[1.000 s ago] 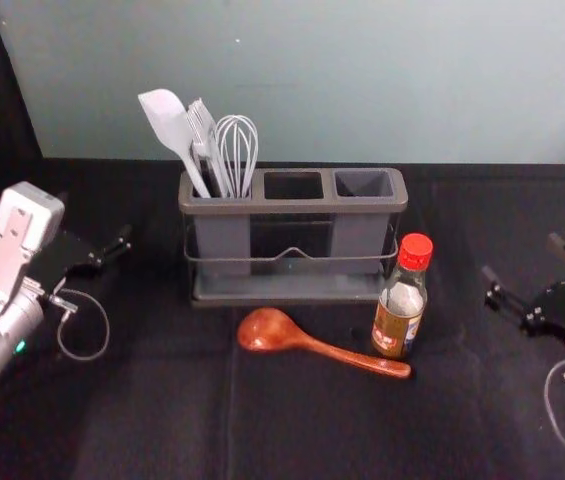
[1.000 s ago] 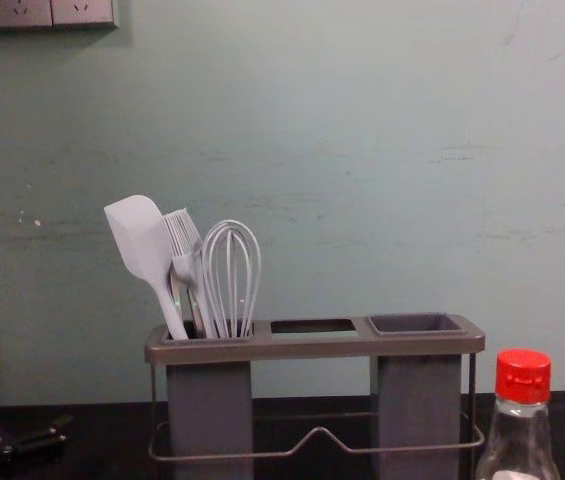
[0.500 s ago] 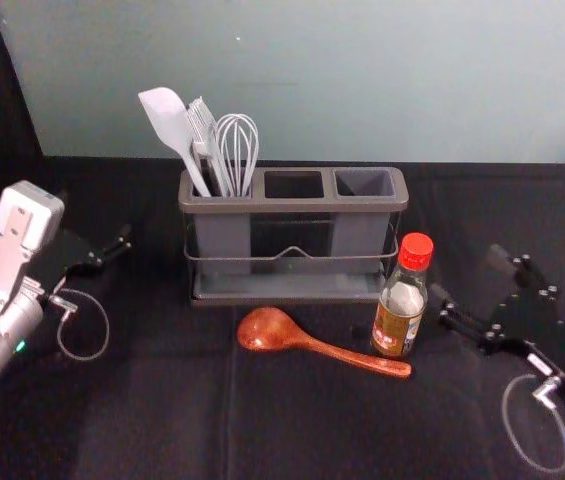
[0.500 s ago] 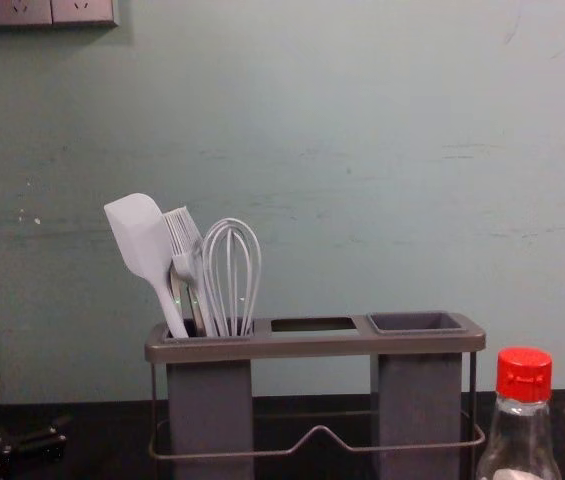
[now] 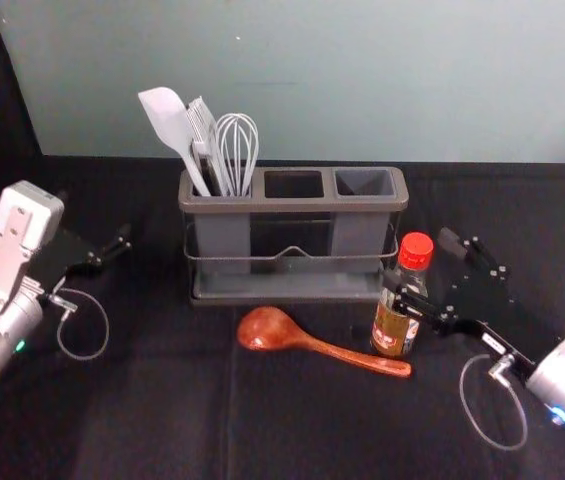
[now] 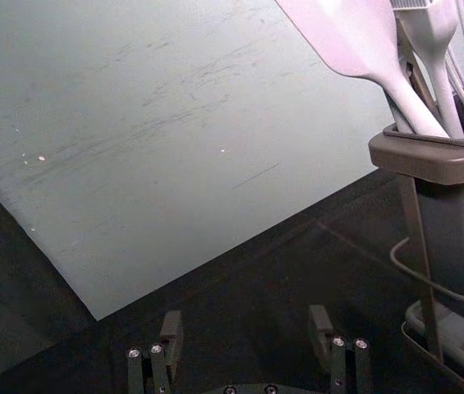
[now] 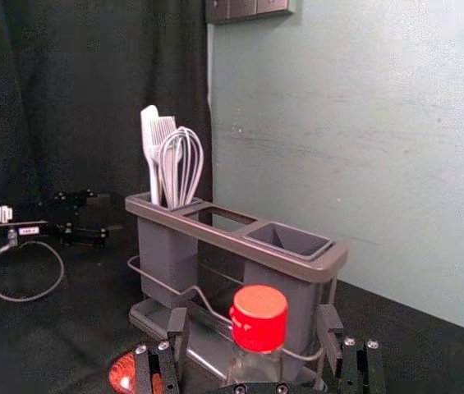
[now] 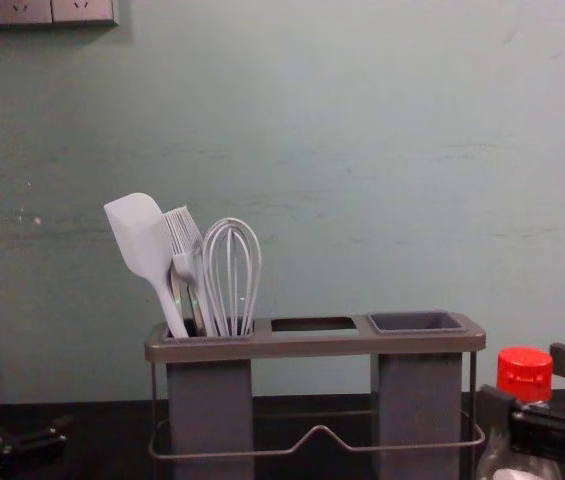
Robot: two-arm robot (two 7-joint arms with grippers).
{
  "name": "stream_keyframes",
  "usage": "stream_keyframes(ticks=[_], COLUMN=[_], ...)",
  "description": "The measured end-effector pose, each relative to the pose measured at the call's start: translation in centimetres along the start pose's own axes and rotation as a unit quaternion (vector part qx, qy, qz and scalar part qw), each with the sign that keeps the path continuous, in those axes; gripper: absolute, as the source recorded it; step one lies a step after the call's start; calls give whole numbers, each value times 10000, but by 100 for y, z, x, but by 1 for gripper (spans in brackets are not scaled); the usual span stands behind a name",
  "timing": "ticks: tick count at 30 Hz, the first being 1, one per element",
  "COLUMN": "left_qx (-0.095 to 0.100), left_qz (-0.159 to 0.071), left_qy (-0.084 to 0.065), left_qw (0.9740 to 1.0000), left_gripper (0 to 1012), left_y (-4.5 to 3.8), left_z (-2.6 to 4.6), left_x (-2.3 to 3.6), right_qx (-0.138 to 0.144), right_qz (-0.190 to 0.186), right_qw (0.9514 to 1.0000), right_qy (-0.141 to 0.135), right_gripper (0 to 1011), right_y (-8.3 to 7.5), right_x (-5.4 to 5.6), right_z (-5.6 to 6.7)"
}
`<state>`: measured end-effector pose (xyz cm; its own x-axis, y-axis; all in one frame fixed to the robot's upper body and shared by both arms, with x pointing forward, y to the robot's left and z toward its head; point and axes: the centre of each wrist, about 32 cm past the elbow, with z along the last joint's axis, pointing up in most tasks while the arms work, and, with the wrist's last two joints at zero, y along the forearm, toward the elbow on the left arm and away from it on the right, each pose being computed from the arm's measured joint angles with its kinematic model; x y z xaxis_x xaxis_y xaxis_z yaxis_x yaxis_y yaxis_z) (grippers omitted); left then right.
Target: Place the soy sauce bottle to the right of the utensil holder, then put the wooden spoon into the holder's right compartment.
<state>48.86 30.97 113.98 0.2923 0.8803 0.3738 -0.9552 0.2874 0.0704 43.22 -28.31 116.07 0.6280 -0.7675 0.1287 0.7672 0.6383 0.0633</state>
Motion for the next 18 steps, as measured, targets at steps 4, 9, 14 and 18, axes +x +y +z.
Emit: stream_keyframes(ticks=[4, 9, 14, 18], left_qx=[-1, -1, -1, 0], left_qz=[0, 0, 1, 0], left_qy=[0, 0, 0, 0], left_qw=[10000, 10000, 10000, 10000], left_gripper=[1005, 1005, 1005, 1005], left_y=[0, 0, 0, 0], left_z=[0, 0, 0, 0], left_x=[0, 0, 0, 0], right_qx=[5, -5, -43, -68], right_qz=[20, 34, 36, 29], right_qw=[10000, 10000, 10000, 9999], right_qy=[46, 71, 69, 72], right_gripper=[1002, 927, 811, 682], right_y=[46, 86, 111, 119], right_x=[1, 4, 4, 7], right_z=[2, 10, 12, 9])
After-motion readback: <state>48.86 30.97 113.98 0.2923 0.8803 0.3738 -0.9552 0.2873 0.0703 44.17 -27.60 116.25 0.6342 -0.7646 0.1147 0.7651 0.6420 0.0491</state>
